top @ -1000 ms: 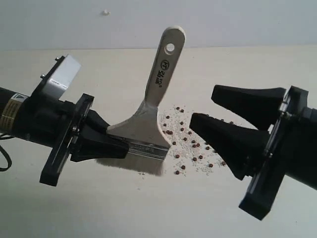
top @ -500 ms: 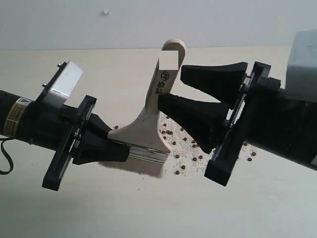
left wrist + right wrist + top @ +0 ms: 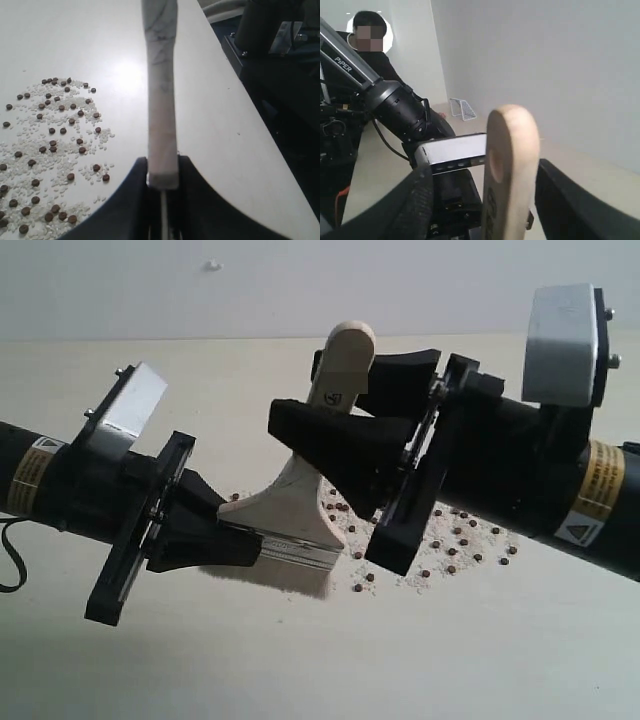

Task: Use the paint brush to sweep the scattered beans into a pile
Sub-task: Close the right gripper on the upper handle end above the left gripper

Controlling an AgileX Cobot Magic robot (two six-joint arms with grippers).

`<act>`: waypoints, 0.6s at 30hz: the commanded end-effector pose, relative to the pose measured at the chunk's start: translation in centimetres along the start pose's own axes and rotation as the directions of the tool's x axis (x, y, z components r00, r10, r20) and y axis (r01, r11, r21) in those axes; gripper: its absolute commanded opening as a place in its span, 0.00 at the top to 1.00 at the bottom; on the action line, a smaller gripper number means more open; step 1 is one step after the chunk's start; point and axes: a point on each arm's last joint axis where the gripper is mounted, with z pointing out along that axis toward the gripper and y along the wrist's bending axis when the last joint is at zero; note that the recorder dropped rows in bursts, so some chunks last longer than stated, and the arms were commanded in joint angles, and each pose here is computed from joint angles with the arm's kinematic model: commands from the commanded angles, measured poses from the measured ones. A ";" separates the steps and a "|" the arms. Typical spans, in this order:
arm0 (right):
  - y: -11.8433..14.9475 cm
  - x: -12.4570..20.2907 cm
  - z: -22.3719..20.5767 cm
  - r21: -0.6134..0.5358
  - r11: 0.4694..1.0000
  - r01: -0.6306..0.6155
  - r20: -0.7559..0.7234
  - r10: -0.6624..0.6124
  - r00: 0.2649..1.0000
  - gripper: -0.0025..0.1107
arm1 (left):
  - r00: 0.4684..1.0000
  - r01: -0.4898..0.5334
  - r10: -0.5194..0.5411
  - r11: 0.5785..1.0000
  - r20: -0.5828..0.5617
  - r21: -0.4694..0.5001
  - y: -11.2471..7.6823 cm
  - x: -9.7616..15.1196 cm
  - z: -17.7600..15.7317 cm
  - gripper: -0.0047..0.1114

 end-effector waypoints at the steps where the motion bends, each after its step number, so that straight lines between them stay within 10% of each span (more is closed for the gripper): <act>1: -0.5 1.0 0.6 -0.012 1.000 -0.005 -0.016 0.005 1.000 0.50 | 1.000 0.002 -0.001 1.000 0.028 -0.011 0.1 -0.2 -0.1 0.96; 18: -1.2 1.0 1.7 -0.005 0.999 0.040 -0.008 -0.040 0.999 0.54 | 1.000 0.003 -0.002 1.000 0.029 -0.012 0.2 -0.3 -0.1 0.96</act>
